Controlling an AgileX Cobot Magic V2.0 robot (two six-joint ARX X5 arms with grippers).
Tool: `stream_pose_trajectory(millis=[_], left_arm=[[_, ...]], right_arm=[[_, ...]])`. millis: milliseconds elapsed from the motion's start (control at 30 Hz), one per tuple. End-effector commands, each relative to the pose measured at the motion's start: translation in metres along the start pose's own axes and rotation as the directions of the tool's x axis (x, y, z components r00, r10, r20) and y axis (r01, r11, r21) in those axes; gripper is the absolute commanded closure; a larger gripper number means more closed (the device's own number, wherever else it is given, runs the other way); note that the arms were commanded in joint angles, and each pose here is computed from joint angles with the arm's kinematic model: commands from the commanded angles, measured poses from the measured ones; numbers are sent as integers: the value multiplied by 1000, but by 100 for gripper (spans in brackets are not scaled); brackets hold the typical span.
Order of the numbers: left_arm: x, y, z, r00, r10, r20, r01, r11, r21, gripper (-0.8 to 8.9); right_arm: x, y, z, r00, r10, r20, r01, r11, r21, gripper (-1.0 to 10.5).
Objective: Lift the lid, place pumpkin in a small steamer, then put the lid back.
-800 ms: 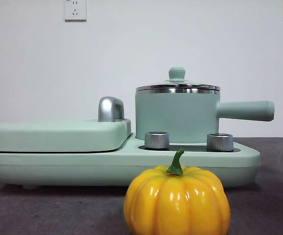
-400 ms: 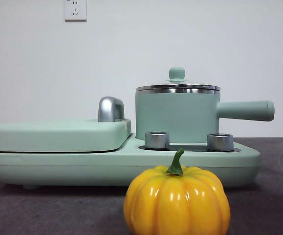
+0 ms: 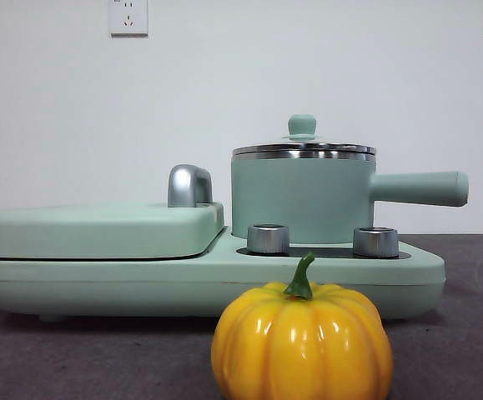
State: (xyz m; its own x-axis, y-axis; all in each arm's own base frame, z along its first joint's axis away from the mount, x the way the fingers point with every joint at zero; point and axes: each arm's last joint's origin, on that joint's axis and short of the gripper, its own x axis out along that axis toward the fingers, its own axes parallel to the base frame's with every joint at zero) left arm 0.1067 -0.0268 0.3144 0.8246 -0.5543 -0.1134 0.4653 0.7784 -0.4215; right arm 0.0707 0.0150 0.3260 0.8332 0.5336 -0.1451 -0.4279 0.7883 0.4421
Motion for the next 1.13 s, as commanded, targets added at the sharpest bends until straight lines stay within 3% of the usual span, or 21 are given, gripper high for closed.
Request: stream_pose_trajectory(millis=[33, 267, 433, 500, 667, 733, 1133], left_arm=[[2, -12, 17, 992, -123, -34, 124, 992, 16, 806], [8, -27, 31, 925, -345, -162, 345, 938, -27, 806], [9, -29, 29, 912, -367, -184, 370, 929, -20, 783], [9, -29, 29, 911, -369, -184, 371, 928, -20, 699], [9, -29, 30, 911, -369, -183, 372, 928, -19, 355], [10, -29, 30, 911, -369, -183, 372, 928, -18, 292], [65, -25, 41, 881, -364, -303, 365, 929, -57, 278]], right_arm=[[-1, 9, 13, 996, 74, -54, -77, 995, -58, 936], [-2, 16, 23, 975, 157, -160, -170, 983, -68, 935], [-2, 17, 23, 971, 176, -165, -188, 980, -64, 916], [-2, 17, 23, 971, 175, -165, -187, 980, -60, 835], [-2, 16, 22, 970, 174, -168, -183, 982, -38, 567], [-2, 16, 22, 970, 172, -174, -180, 983, -32, 493], [-2, 16, 20, 968, 169, -184, -176, 984, -23, 454]])
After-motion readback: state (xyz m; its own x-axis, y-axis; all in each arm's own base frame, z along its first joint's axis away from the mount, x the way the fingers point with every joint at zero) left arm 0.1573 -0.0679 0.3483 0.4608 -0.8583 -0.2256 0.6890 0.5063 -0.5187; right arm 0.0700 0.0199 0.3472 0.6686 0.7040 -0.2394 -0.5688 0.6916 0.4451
